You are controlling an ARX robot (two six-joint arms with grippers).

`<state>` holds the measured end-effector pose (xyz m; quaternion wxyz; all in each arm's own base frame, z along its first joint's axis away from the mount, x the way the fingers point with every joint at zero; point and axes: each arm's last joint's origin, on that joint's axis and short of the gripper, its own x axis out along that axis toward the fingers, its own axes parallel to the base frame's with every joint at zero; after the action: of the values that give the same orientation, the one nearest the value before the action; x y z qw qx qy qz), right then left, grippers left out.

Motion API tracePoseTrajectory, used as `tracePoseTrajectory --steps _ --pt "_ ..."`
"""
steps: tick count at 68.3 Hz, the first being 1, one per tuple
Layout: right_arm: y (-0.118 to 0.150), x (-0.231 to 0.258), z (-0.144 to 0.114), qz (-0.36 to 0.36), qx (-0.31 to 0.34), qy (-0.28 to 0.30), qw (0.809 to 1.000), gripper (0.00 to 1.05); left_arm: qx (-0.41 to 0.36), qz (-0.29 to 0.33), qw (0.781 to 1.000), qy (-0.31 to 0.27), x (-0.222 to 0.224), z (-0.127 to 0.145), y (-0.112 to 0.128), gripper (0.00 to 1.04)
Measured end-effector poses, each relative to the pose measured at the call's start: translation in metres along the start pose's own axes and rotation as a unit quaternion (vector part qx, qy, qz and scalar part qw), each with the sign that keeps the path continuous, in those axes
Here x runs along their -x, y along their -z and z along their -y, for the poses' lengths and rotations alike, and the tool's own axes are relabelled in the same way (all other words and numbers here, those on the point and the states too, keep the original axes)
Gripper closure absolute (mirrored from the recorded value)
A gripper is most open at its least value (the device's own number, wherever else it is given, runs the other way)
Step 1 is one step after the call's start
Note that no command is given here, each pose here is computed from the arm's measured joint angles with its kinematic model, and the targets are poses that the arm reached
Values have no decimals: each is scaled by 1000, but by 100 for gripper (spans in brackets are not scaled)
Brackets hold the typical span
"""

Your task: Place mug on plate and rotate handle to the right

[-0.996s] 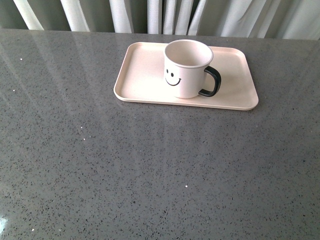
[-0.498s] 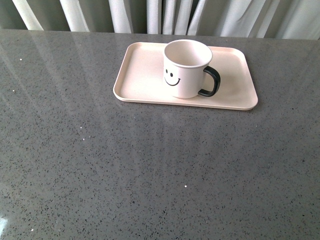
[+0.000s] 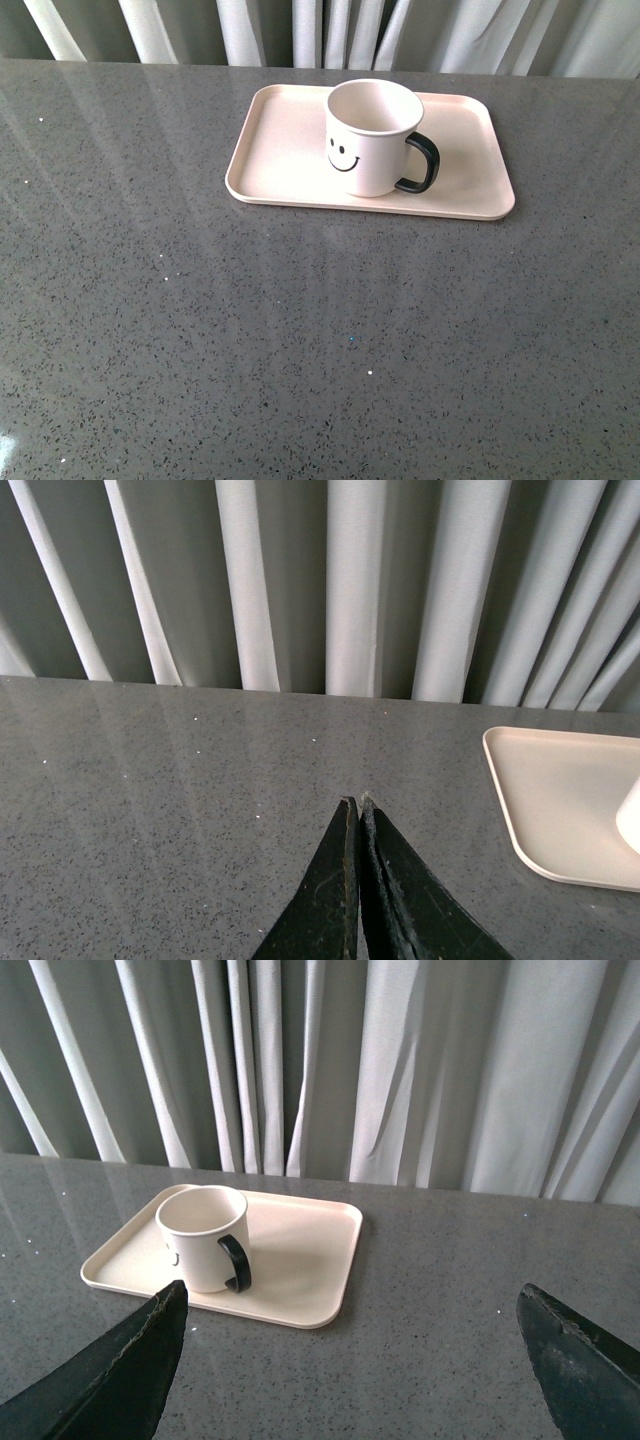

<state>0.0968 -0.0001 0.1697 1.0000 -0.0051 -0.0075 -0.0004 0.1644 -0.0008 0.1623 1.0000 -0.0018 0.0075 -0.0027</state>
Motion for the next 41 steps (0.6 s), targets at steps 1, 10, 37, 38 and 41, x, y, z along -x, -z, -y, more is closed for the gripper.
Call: tracePoseTrajectory --steps 1,10,37,38,41 --pt "0 0 0 0 0 0 1000 9 0 -1 1000 0 2 0 0 103" --pt "0 0 0 0 0 0 1000 9 0 3 1000 -2 10 0 -2 103" --pt "0 0 0 0 0 0 1000 9 0 11 1000 -1 35 0 -6 103" --pt "0 0 0 0 0 0 1000 9 0 11 1000 -1 36 0 -7 103" --pt "0 0 0 0 0 0 1000 9 0 13 1000 -1 37 0 -7 103"
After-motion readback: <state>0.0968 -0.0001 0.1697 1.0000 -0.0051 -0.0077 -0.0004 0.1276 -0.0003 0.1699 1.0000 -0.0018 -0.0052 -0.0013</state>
